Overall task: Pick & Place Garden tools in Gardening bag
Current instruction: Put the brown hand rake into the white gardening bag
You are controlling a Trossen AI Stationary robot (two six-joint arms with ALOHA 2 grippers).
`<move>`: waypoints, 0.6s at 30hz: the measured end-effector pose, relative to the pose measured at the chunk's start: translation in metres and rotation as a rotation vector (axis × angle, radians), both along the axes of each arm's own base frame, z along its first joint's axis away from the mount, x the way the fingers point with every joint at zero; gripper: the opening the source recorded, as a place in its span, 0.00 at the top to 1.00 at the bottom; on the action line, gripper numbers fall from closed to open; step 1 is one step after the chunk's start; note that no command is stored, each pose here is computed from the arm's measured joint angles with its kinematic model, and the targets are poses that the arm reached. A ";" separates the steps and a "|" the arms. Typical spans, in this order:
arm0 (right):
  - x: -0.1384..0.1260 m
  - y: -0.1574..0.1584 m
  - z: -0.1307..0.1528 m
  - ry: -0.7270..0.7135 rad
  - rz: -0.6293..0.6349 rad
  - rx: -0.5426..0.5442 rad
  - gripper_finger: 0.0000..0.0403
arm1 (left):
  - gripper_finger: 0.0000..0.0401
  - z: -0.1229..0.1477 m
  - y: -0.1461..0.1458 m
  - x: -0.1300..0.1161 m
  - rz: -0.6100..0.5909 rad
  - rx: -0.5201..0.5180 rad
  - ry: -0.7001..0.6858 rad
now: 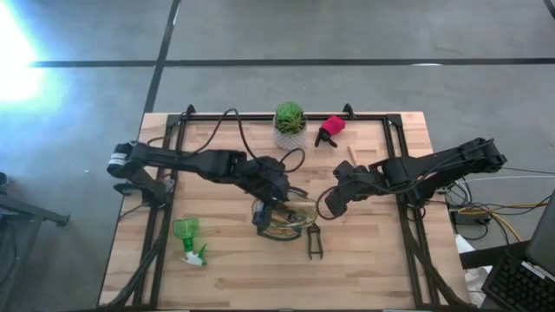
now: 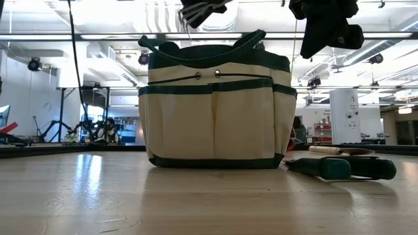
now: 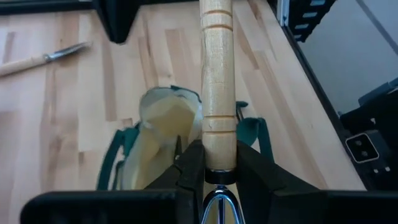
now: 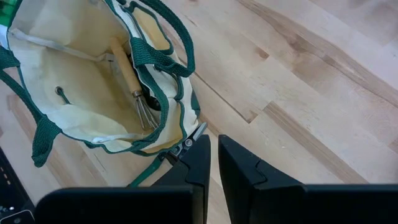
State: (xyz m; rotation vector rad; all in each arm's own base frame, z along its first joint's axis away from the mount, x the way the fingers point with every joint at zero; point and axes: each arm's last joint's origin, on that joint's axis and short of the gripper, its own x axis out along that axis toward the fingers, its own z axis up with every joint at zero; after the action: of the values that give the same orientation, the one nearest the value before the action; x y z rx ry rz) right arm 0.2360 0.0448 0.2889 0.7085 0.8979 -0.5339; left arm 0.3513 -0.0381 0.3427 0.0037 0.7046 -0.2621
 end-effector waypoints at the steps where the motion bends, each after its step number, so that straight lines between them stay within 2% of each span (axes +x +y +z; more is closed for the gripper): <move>1: 0.000 0.000 0.000 0.000 0.000 0.000 0.93 | 0.83 -0.003 -0.001 0.000 -0.003 0.000 0.001; 18: 0.000 0.000 0.000 0.000 0.000 0.000 0.93 | 0.83 -0.031 -0.003 0.000 0.004 0.009 0.042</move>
State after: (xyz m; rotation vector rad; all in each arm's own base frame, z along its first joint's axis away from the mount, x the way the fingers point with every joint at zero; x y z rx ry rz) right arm 0.2360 0.0448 0.2889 0.7085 0.8979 -0.5335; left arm 0.3508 -0.0407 0.3121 0.0052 0.7470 -0.2562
